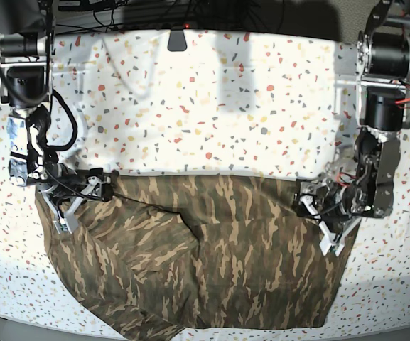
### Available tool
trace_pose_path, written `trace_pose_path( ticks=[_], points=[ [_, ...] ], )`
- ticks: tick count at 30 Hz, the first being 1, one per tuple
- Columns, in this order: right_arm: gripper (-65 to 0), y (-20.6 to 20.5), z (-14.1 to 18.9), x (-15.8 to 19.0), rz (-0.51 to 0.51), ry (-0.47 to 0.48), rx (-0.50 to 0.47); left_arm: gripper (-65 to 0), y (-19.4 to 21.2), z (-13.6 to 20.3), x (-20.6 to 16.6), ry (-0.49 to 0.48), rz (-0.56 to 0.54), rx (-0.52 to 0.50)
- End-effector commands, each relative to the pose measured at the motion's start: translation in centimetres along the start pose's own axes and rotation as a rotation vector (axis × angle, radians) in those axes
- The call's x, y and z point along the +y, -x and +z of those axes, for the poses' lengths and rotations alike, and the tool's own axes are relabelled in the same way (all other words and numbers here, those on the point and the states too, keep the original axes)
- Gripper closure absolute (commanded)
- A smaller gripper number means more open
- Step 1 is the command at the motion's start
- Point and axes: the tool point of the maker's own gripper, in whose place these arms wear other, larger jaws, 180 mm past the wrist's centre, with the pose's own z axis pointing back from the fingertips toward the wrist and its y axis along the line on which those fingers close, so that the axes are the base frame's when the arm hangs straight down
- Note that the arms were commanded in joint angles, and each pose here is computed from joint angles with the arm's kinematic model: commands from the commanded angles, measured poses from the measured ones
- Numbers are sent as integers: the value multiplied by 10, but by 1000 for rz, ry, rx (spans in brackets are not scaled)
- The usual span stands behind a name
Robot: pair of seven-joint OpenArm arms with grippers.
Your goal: Fold the T-shirt properly
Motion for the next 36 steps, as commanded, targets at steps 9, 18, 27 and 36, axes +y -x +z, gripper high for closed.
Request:
trace_pose_path(
  ticks=[9,18,27,36],
  points=[
    [-416,1,3,-6,4,14,32,-446,-31,8,20,-80,-63,-64],
    [-416,1,3,-6,2,13,34,-446,22,-20,31,-81,3,42],
    [-416,7,3,-6,2,12,68,-446,37,-23,29,-70,17,67],
    [-416,5,2,-3,0,8,45,-446,64,-29,24,-61,28,45]
  ],
)
